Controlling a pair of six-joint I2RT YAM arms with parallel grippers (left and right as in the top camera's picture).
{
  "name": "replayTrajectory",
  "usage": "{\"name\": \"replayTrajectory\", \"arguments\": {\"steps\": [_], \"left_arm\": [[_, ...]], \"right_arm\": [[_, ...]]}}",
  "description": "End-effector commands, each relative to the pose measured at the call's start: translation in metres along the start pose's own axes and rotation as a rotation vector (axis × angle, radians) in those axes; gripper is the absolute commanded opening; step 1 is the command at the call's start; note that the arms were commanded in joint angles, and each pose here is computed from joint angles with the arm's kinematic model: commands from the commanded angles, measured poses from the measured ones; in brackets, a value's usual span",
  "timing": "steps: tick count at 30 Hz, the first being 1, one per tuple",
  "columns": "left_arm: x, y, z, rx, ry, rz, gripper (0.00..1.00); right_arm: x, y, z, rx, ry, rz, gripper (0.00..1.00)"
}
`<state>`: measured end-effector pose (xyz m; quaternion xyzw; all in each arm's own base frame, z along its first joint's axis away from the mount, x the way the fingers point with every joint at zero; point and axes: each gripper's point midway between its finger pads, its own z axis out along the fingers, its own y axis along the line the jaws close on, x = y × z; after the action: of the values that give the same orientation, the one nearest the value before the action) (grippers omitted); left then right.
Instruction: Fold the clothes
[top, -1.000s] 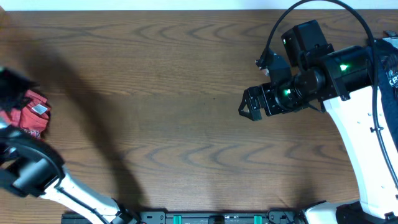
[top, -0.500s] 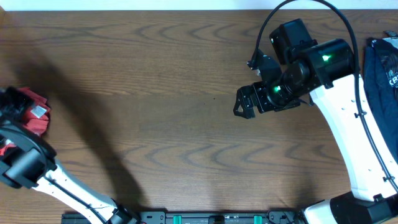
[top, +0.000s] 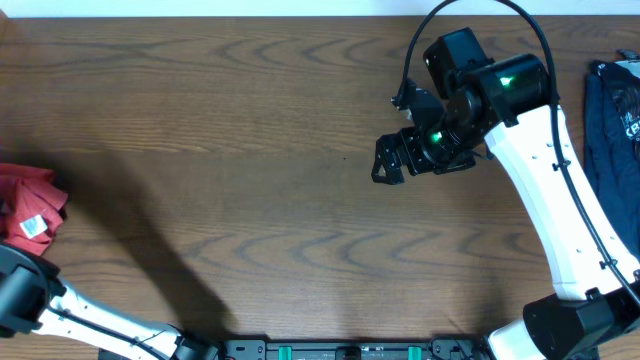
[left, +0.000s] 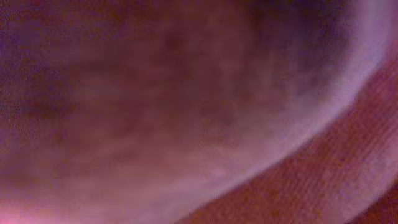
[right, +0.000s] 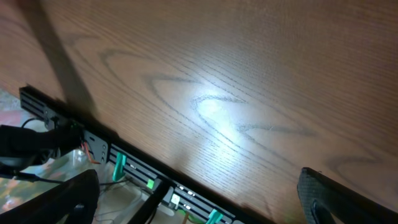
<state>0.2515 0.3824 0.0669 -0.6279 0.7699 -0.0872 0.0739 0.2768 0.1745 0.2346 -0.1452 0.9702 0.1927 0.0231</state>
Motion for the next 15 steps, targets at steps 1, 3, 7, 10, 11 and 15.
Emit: {"name": "replayTrajectory", "arguments": {"steps": [1,3,7,10,11,15], "left_arm": [[-0.004,-0.005,-0.003,0.039,-0.007,-0.007,0.47],[-0.004,-0.011,-0.003,0.069,-0.004,-0.004,0.53],[-0.009,-0.015,-0.004,0.093,-0.026,0.013,0.54],[-0.018,-0.013,-0.005,0.102,-0.056,0.012,0.58],[-0.020,-0.012,-0.006,0.104,-0.063,0.009,0.58],[-0.029,-0.007,-0.008,0.110,-0.091,0.000,0.59]], "right_arm": [[-0.001,0.005,0.002,-0.003,0.000,-0.014,0.99],[0.000,0.005,0.002,-0.003,0.002,-0.009,0.99],[0.001,0.004,0.002,-0.002,0.006,0.005,0.99],[0.001,0.005,0.002,-0.006,0.007,0.023,0.99],[0.001,0.005,0.002,-0.006,0.007,0.024,0.99],[0.001,0.005,0.002,-0.007,0.008,0.050,0.99]]}}
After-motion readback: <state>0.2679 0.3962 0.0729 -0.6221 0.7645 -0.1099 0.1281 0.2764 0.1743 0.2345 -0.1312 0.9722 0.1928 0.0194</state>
